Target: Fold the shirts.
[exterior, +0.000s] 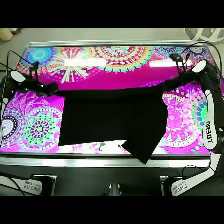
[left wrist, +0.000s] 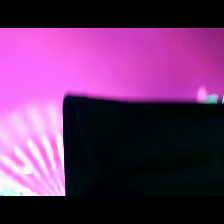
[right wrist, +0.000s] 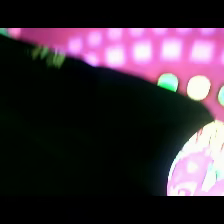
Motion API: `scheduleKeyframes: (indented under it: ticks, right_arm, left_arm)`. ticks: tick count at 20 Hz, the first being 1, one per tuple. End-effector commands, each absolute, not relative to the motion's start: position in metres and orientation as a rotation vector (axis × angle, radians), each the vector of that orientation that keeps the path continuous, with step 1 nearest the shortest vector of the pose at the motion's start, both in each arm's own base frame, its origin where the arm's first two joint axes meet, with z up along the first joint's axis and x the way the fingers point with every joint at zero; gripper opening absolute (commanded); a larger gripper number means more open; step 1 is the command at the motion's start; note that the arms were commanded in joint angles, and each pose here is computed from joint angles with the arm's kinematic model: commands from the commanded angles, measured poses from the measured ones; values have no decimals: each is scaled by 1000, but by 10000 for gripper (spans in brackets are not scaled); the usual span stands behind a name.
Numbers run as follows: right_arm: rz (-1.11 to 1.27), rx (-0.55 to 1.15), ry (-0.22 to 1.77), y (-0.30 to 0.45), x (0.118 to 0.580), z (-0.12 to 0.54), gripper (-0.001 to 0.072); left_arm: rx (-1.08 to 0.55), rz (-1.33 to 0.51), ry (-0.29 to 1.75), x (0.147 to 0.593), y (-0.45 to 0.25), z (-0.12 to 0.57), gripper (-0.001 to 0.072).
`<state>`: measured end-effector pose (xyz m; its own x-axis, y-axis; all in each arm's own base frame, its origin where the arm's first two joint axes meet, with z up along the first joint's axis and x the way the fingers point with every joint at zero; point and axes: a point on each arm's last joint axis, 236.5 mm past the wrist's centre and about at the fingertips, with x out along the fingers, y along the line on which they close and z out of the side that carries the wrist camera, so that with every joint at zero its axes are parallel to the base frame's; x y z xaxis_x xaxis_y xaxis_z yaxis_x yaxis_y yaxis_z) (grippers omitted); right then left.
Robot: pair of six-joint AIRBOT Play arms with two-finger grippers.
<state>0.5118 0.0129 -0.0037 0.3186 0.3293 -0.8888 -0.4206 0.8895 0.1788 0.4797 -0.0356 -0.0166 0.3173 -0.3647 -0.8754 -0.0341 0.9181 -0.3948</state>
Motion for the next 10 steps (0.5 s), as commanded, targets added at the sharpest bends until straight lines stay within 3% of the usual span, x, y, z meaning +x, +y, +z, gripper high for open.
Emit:
scheduleKeyframes:
  ticks: [1,5,6,7,8,9,10]
  right_arm:
    - [509,-171,1402,-11,458,-34,17]
    - [533,-20,1491,11,445,-70,18]
    - [523,2,1501,15,445,-71,67]
    - [510,30,1492,18,448,-67,266]
    - [514,41,1463,21,452,-57,452]
    - [520,14,1431,17,454,-44,496]
    - [517,-20,1419,6,450,-27,498]
  left_arm:
    - [-336,-308,1482,417,-48,-50,22]
    - [-428,-242,1567,398,-52,-90,23]
    - [-456,-239,1567,398,-55,-89,30]
    - [-491,-256,1559,401,-61,-82,168]
    - [-509,-276,1562,402,-62,-72,447]
    - [-498,-287,1568,401,-58,-61,513]
    - [-479,-286,1567,401,-48,-48,512]
